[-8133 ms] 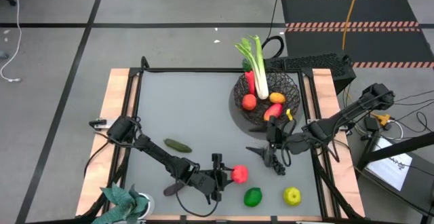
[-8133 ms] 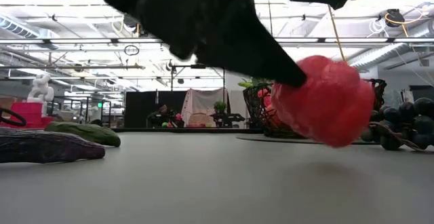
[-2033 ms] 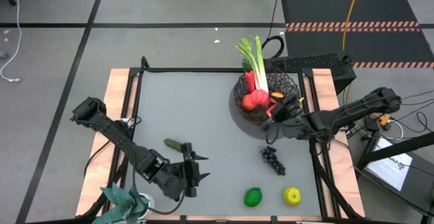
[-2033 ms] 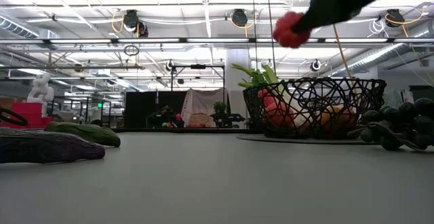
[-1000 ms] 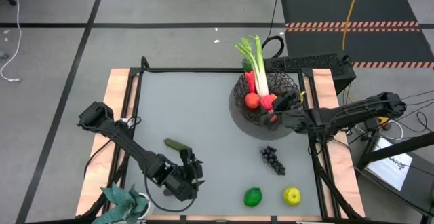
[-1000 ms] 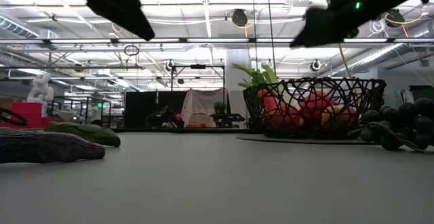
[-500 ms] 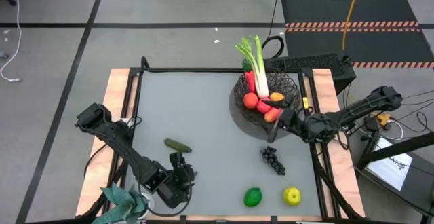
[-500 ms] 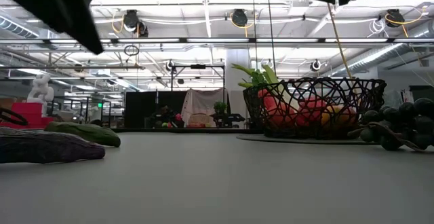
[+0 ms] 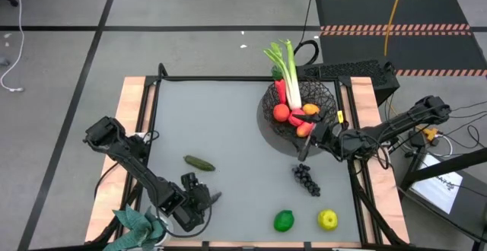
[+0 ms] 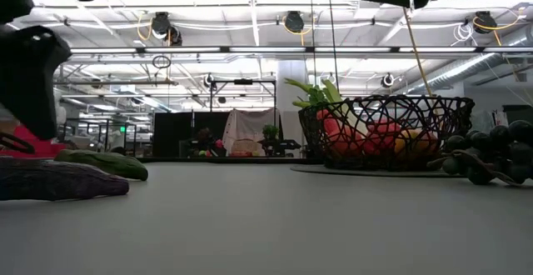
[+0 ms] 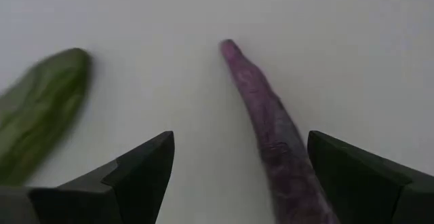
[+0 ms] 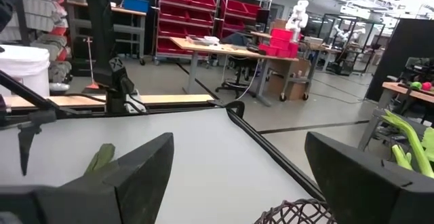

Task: Build produce basket
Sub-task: Put the eggplant into the black wire basket

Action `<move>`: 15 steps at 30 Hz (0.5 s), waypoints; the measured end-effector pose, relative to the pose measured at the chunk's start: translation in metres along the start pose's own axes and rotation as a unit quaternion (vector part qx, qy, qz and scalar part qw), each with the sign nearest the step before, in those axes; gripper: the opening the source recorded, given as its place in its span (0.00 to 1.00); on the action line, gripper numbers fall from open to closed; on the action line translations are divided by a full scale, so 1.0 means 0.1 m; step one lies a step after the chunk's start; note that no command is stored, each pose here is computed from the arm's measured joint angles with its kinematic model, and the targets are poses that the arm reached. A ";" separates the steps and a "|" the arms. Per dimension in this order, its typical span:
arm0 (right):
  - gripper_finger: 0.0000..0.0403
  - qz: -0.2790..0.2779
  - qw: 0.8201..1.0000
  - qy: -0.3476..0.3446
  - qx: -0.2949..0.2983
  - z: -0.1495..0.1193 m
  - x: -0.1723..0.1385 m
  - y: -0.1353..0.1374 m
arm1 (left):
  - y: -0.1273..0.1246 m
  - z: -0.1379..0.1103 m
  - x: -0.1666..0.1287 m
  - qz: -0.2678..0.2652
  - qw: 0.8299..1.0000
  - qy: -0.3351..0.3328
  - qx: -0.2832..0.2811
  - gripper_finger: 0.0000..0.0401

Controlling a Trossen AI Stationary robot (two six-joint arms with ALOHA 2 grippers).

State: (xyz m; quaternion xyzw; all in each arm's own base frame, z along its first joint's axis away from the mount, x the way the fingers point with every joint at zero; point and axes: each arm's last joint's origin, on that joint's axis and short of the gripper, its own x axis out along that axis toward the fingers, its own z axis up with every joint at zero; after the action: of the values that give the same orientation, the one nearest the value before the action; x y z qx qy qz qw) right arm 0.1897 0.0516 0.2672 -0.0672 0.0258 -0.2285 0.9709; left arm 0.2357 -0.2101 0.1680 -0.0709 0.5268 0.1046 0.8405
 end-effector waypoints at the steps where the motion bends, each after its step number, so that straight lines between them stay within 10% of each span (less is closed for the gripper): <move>1: 0.81 0.000 1.000 -0.001 0.001 0.00 0.00 0.00 | -0.01 -0.02 0.01 -0.007 1.000 -0.002 -0.001 0.81; 15: 0.81 0.001 1.000 -0.001 0.002 0.00 0.00 0.00 | 0.04 -0.18 0.17 -0.038 0.999 0.001 0.013 0.46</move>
State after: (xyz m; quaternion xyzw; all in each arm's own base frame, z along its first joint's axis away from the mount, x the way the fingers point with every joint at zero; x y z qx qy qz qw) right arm 0.1897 0.0516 0.2672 -0.0650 0.0249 -0.2275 0.9713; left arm 0.2266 -0.2091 0.1445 -0.0800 0.5263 0.0653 0.8440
